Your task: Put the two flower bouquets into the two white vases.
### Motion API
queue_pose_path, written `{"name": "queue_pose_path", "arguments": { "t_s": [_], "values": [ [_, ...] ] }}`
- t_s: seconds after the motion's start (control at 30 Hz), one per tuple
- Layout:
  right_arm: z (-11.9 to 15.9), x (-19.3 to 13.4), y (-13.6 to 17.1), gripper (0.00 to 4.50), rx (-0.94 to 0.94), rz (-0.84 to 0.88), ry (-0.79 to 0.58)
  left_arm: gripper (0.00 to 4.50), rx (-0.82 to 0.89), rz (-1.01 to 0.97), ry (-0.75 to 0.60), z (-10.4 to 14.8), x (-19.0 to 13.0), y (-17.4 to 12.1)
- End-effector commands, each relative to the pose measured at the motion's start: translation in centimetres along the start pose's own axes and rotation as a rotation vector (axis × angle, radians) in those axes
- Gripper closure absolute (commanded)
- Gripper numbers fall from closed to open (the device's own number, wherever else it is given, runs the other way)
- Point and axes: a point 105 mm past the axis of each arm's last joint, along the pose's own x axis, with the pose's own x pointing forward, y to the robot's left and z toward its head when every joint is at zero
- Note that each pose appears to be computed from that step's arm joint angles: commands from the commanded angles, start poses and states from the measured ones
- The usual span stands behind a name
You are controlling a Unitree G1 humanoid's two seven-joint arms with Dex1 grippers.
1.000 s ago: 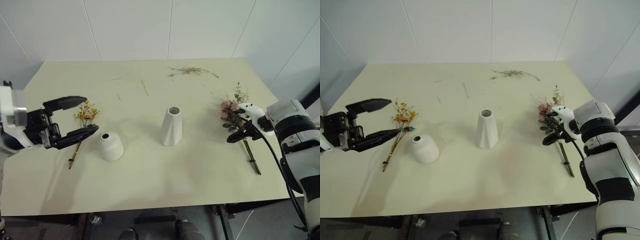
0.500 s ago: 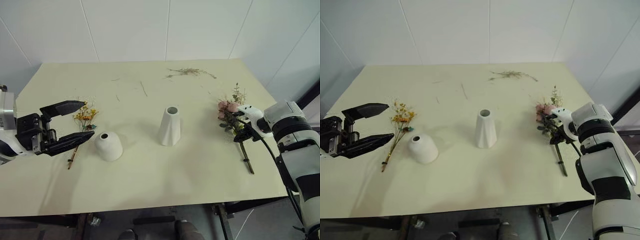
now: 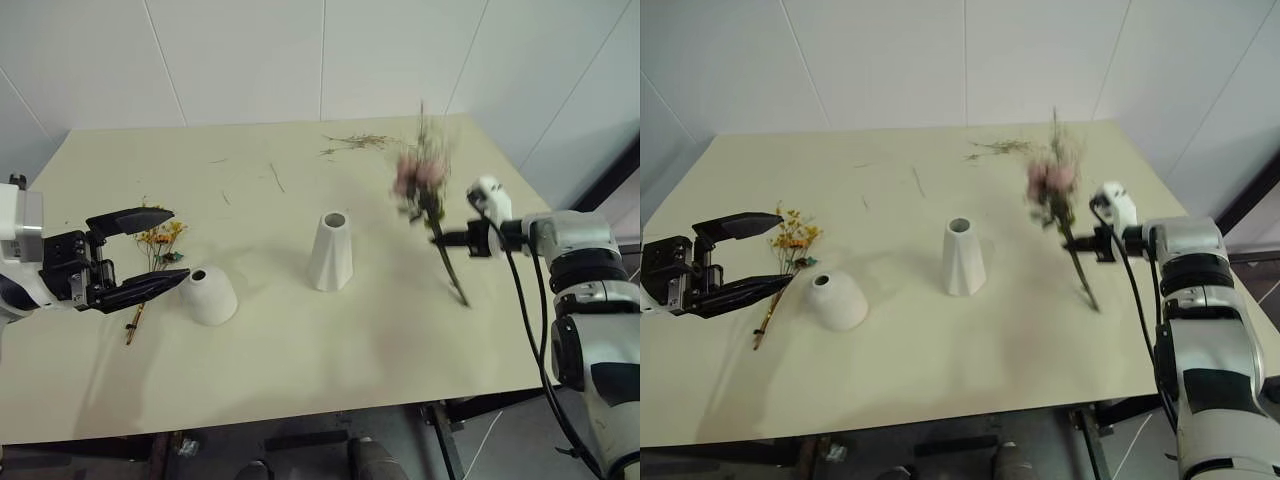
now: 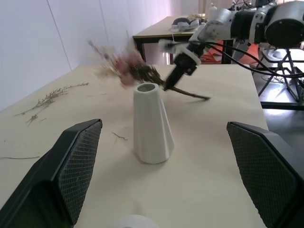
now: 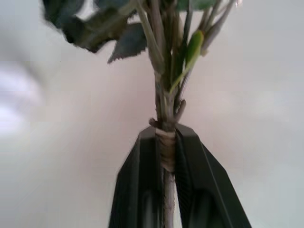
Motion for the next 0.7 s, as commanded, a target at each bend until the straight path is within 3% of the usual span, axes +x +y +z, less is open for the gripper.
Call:
{"name": "queue_pose_path", "arguments": {
  "t_s": [0.03, 0.1, 0.17, 0.3, 0.7],
  "values": [
    [8.7, -1.8, 2.8, 4.44, -0.221, 0.01, -0.531, 0.0, 0.028, 0.057, -0.041, 0.9, -0.5, 0.8],
    [10.2, -2.3, 4.5, 4.44, -0.25, 0.04, -0.659, 0.0, 0.023, 0.082, -0.045, 0.8, -0.7, 1.2],
    [11.2, -2.1, 7.4, 4.44, -0.233, 0.176, -0.692, 0.0, 0.012, 0.116, -0.06, 0.5, -0.7, 1.6],
    [12.3, -2.1, 10.3, 4.44, -0.21, 0.288, -0.722, 0.0, -0.007, 0.139, -0.072, -0.1, -0.7, 1.8],
    [12.9, -1.4, 15.1, 4.44, -0.176, 0.421, -0.753, 0.0, -0.035, 0.156, -0.078, -1.1, -0.4, 1.8]
  ]
}}
